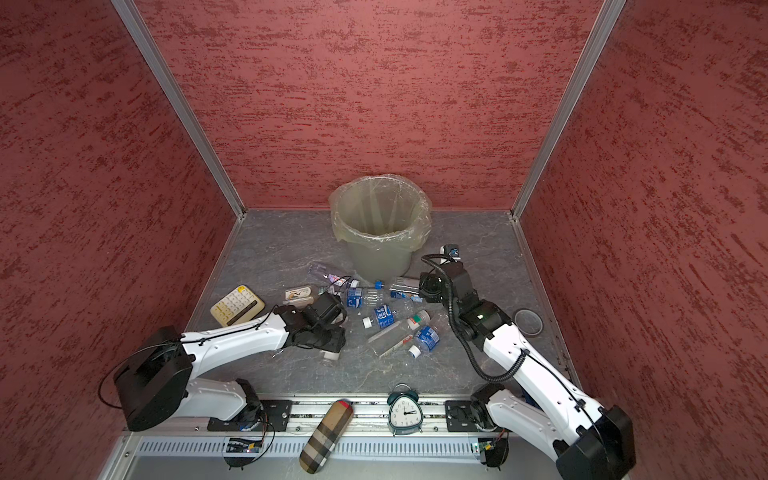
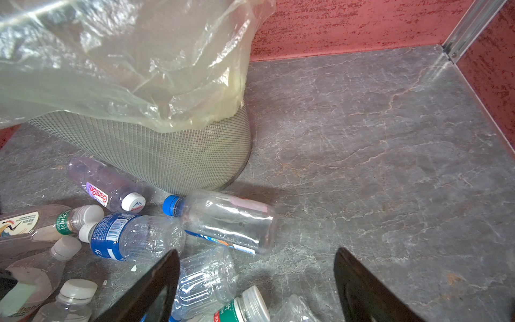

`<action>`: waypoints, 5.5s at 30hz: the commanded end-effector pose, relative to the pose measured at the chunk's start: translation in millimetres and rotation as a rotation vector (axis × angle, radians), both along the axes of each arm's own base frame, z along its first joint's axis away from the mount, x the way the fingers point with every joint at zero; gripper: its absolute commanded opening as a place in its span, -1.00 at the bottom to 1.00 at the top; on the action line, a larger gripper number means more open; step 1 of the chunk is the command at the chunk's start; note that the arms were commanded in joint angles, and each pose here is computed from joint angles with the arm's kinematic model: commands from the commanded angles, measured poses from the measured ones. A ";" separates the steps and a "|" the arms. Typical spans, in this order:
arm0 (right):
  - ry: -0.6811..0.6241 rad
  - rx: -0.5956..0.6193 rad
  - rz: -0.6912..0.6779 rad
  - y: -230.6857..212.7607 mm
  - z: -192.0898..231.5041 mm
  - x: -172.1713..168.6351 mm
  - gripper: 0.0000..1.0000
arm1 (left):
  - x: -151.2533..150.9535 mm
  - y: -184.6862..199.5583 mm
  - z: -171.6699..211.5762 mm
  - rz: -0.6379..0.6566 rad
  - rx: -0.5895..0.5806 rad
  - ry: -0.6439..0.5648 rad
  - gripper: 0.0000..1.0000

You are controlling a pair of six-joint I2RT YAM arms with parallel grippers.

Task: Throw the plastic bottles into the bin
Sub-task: 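Close the left gripper on the yellow-labelled bottle and lift it, then carry the yellow-labelled bottle with the left gripper over the bin and release, then withdraw the left gripper from the bin while the right reaches toward blue-labelled bottles, then close the right gripper on the blue-labelled bottle while the left lowers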

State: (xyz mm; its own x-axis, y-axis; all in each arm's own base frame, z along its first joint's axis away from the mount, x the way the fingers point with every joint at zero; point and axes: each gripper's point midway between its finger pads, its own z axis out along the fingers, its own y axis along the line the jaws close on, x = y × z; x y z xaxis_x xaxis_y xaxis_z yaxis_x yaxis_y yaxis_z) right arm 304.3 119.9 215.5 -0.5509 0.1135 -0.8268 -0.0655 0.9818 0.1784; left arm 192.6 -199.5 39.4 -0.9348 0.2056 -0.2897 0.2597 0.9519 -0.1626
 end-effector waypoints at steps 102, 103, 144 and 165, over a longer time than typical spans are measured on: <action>0.347 0.177 -0.274 -16.7 -100.6 -72.2 0.77 | 144.4 16.0 282.7 0.077 -0.482 -0.780 0.99; 0.356 0.187 -0.273 -15.0 -103.9 -74.2 0.76 | 140.9 18.3 277.0 0.083 -0.477 -0.774 0.99; 0.502 0.178 -0.321 -4.1 -163.7 -99.9 0.50 | 65.3 35.5 153.3 0.116 -0.460 -0.548 0.99; 0.499 0.142 -0.344 -16.2 -175.4 -101.9 0.43 | 49.4 39.6 139.2 0.124 -0.445 -0.503 0.99</action>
